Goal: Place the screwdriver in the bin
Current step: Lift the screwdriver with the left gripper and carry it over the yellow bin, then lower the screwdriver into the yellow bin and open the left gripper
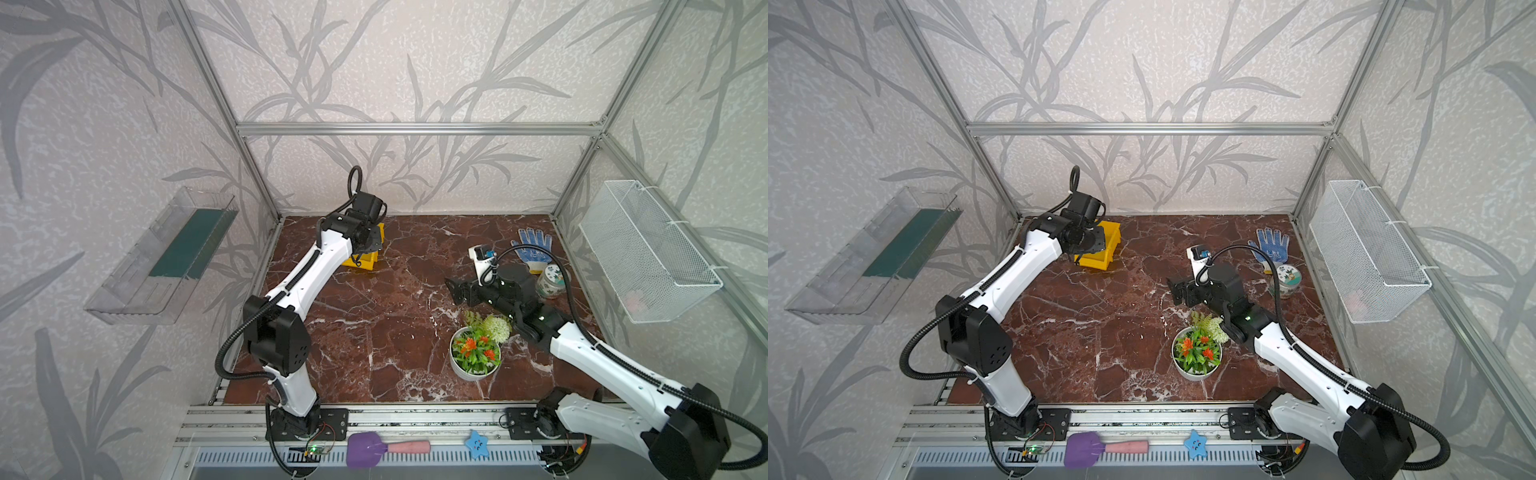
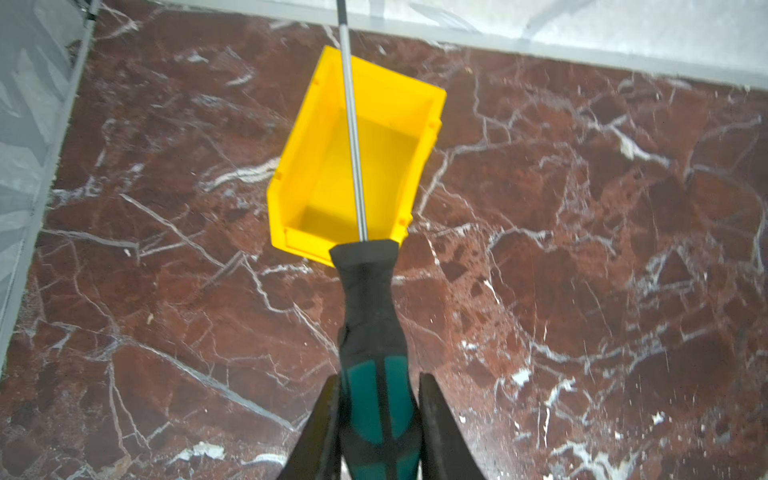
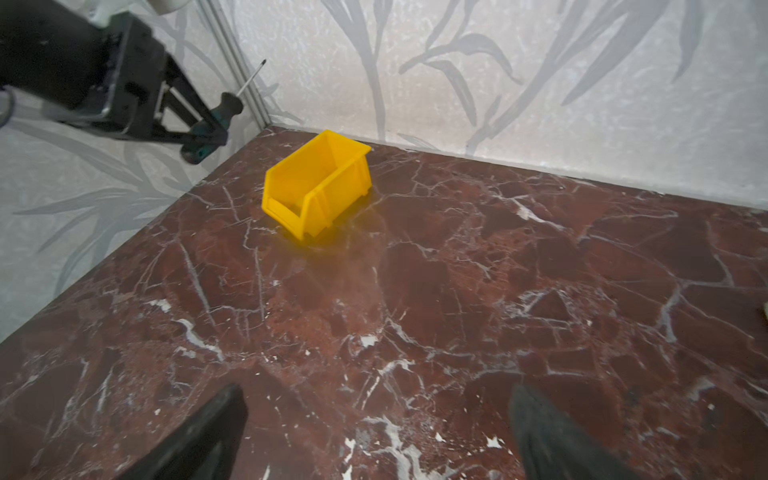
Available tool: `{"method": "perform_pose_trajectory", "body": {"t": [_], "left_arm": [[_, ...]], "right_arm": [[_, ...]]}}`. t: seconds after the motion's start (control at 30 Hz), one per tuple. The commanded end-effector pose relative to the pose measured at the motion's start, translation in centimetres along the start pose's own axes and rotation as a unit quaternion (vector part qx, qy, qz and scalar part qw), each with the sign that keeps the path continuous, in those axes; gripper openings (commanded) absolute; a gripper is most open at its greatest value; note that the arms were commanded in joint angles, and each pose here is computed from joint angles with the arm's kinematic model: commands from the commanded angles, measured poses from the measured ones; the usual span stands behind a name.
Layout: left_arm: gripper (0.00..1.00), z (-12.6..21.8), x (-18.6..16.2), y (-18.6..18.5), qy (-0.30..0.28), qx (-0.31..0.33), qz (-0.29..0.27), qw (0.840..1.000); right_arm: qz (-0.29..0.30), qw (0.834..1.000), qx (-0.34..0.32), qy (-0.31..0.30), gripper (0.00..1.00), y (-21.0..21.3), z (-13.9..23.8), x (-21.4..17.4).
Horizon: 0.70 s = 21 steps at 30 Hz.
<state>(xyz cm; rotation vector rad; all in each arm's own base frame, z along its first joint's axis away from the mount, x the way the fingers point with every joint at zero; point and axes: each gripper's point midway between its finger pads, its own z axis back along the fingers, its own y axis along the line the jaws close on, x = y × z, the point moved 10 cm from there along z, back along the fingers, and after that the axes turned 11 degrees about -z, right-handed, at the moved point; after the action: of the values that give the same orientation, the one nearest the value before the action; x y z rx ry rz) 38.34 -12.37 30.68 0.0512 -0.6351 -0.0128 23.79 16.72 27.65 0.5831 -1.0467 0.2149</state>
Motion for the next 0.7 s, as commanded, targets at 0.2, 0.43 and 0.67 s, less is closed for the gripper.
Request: {"method": "perform_pose_trajectory", "body": {"t": [0.2, 0.43, 0.67], "left_arm": [[0.18, -7.2, 1.4, 0.9, 0.020, 0.017, 0.048, 0.999], [0.18, -11.1, 2.0, 0.6, 0.051, 0.020, 0.036, 0.998], [0.19, -13.9, 2.4, 1.3, 0.067, 0.012, 0.040, 0.997]], "right_arm": [[0.025, 1.000, -0.016, 0.006, 0.99, 0.9, -1.0, 2.2], [0.048, 0.998, -0.044, 0.004, 0.99, 0.7, -1.4, 2.6], [0.041, 0.998, -0.054, 0.005, 0.99, 0.4, -1.8, 2.4]]}}
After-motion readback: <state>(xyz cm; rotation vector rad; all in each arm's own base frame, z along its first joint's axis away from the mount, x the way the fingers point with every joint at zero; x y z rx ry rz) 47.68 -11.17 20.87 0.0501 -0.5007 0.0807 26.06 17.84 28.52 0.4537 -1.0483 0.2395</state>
